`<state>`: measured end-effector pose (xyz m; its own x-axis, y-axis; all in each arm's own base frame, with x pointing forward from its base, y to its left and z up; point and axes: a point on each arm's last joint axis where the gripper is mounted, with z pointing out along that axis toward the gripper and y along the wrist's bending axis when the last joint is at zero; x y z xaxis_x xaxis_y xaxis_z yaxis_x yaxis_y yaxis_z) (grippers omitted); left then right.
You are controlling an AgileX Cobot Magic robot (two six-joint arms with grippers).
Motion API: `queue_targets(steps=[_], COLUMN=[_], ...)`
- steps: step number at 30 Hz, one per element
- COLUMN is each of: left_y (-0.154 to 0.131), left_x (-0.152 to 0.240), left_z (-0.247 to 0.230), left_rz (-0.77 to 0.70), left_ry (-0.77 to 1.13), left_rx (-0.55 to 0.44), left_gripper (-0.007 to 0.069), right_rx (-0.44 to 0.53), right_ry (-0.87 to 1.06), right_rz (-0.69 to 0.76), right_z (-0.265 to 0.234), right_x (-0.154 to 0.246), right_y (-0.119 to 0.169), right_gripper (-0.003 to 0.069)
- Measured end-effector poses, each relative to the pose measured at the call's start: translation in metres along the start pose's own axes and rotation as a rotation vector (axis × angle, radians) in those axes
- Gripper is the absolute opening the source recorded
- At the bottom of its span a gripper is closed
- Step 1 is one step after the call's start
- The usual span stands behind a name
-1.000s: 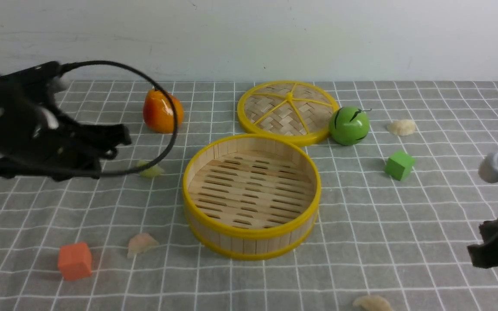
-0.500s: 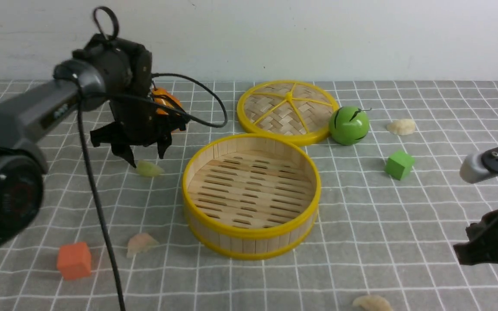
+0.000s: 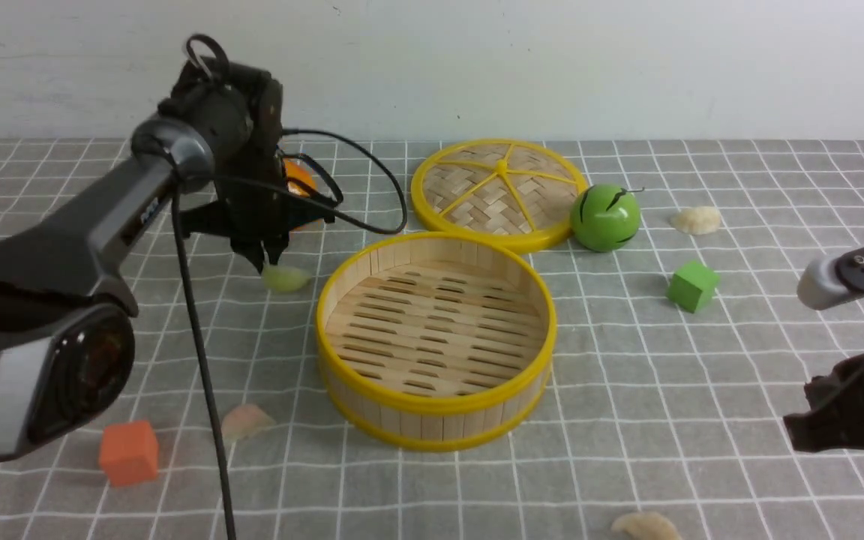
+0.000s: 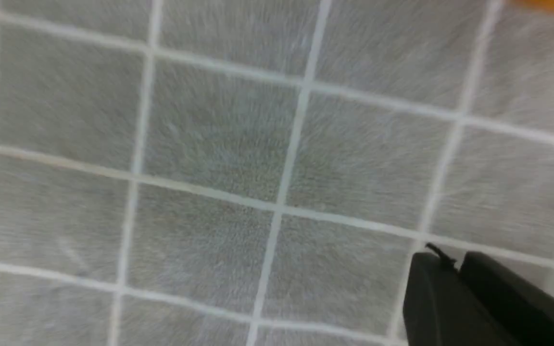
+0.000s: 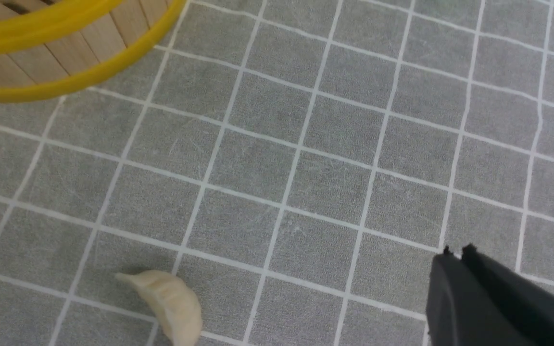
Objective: Put the dumplings into the steamer on the table with the grey tablecloth.
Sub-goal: 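Reach for and grasp a dumpling on the table with the left gripper, then place the dumpling into the bamboo steamer basket with the left gripper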
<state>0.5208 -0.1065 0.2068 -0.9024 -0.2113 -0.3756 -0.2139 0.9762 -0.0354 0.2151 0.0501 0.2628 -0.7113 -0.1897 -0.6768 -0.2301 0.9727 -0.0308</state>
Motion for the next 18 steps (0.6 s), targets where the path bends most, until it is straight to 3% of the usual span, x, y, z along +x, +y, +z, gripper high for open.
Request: queue_targets(steps=[6,10,14,18], left_y=[0.003,-0.019,-0.054,-0.093], left_x=[-0.014,-0.003,0.016,0.040], left_z=[-0.112,-0.146,-0.144,-0.105], left_rz=[0.047,0.137,0.237,0.376], left_ry=[-0.167,-0.190,-0.167,-0.109], left_rx=[0.136,0.247,0.285,0.232], left_gripper=[0.0017,0.0017,0.0017,0.0017], right_rx=[-0.006,-0.011,-0.012,-0.013], right_ry=[0.005,0.005,0.005,0.005], right_rz=[0.012,0.023,0.024,0.026], right_z=[0.000,0.000,0.000,0.000], right_x=[0.000,0.000,0.000,0.000], right_y=[0.001,0.001,0.001,0.001], right_gripper=[0.0016,0.0020,0.0022,0.0025])
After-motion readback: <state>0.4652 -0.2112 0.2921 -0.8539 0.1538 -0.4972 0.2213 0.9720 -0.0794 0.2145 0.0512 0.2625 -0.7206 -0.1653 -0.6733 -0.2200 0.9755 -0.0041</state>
